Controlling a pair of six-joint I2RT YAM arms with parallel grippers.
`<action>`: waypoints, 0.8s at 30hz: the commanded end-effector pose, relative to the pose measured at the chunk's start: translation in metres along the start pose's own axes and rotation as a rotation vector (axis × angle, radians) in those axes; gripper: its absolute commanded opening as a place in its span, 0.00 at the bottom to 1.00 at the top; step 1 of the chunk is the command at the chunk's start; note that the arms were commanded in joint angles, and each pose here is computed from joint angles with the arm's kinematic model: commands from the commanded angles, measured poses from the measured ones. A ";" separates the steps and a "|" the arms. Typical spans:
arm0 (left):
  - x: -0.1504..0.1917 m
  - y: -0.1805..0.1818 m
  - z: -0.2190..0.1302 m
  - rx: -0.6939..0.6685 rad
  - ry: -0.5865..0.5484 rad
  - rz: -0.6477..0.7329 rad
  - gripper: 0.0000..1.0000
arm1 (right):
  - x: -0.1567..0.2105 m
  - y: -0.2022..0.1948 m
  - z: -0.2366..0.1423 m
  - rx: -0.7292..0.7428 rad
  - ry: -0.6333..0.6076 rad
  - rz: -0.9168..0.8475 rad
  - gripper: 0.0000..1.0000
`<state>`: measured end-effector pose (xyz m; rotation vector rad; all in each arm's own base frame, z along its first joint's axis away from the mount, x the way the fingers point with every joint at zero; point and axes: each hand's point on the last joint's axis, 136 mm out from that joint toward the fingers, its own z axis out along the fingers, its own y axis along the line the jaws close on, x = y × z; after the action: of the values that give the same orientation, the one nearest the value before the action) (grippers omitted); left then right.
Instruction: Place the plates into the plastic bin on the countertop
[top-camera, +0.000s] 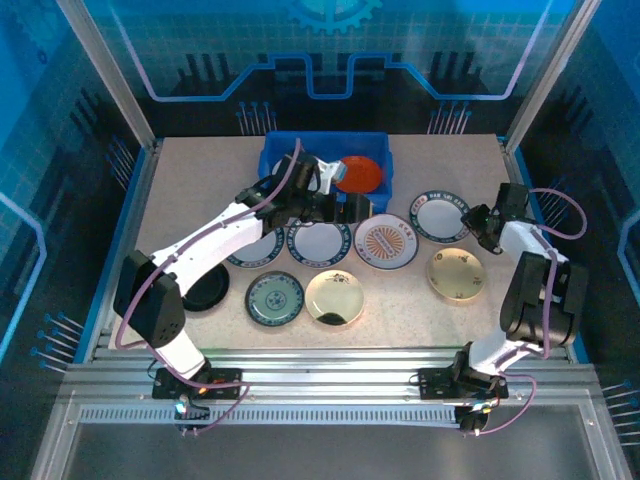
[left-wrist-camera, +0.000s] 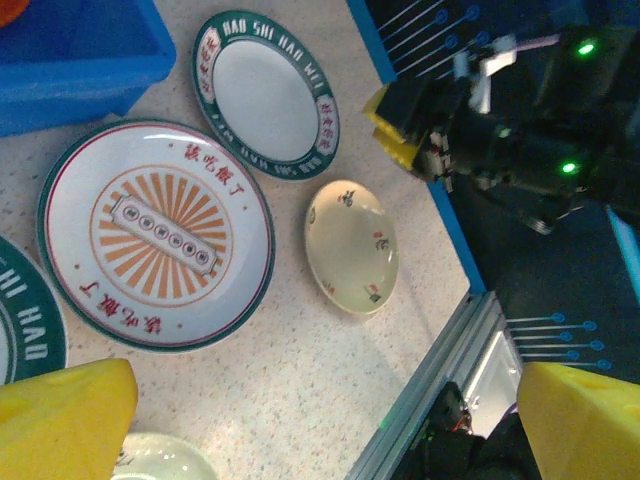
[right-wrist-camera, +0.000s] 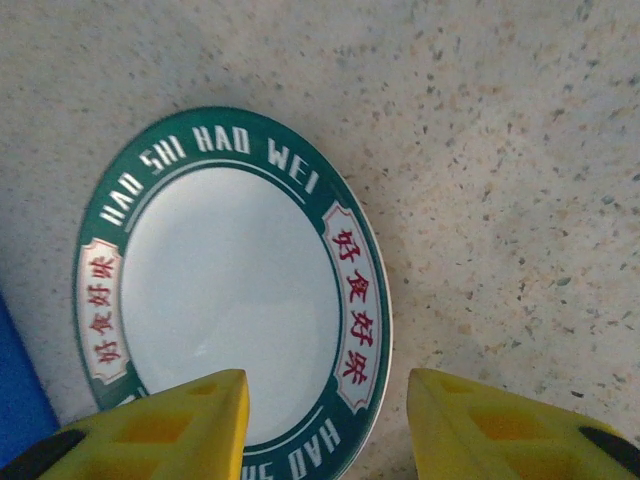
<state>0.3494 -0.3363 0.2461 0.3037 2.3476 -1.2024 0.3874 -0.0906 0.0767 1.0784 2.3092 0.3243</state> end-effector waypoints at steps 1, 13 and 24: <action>-0.013 -0.011 -0.002 0.105 -0.044 -0.015 0.98 | -0.009 0.005 0.007 -0.025 -0.020 -0.017 0.46; -0.022 0.012 0.014 0.114 -0.040 -0.104 0.96 | 0.002 0.004 0.038 -0.004 0.055 -0.014 0.41; -0.020 0.023 0.021 0.090 -0.026 -0.124 0.95 | 0.010 0.005 0.052 -0.009 0.103 -0.006 0.40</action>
<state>0.3801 -0.3376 0.2267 0.1627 2.3310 -1.3439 0.4091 -0.0873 0.0337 1.0909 2.3911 0.3651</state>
